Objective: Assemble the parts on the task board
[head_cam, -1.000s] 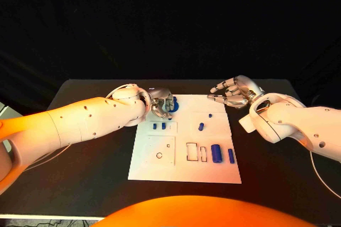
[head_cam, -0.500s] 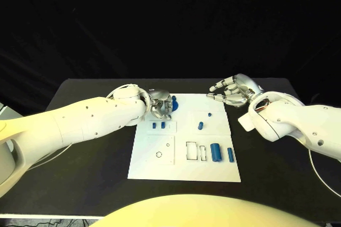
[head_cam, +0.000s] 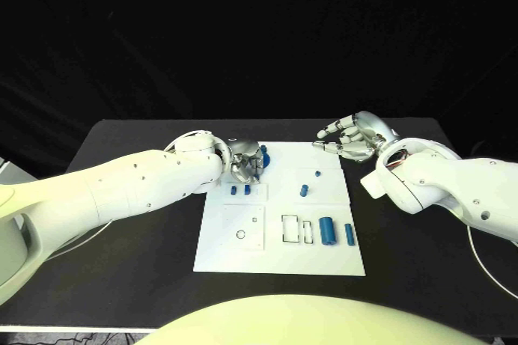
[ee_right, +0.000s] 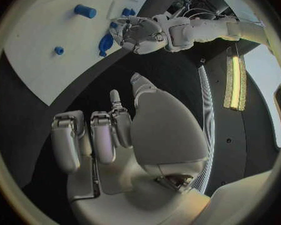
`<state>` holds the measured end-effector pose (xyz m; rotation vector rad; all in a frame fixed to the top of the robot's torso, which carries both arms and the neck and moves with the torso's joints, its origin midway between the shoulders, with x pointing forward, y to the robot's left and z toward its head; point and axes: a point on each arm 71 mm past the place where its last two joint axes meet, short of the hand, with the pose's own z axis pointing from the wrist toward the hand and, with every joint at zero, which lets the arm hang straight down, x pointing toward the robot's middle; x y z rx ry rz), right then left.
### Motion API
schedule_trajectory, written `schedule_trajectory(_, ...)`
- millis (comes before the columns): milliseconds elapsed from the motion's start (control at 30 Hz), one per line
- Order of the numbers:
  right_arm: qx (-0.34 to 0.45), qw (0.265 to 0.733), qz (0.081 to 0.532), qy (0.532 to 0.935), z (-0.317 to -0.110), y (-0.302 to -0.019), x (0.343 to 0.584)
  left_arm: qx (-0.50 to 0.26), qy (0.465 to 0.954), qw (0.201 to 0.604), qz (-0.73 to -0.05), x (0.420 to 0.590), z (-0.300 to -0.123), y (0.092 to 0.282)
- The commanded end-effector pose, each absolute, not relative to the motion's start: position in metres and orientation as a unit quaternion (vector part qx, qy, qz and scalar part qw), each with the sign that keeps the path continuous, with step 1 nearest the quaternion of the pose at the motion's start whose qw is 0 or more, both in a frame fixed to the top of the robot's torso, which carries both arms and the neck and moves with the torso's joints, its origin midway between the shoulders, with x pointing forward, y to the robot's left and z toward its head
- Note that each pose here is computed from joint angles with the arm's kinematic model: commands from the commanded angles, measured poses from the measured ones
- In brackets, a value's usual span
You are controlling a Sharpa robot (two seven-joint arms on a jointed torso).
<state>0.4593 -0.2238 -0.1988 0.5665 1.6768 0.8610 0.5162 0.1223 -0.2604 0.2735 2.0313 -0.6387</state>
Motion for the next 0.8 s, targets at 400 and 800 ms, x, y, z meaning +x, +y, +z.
schedule_trajectory(400, 0.234, 0.554, 0.369, 0.709, -0.1985, -0.2224, 0.4589, 0.114, 0.84, 0.462, -0.262, 0.5162, -0.2659, 0.1209)
schedule_trajectory(800, 0.233, 0.554, 0.37, 0.709, -0.1984, -0.2218, 0.4589, 0.107, 0.835, 0.467, -0.271, 0.5165, -0.2689, 0.1197)
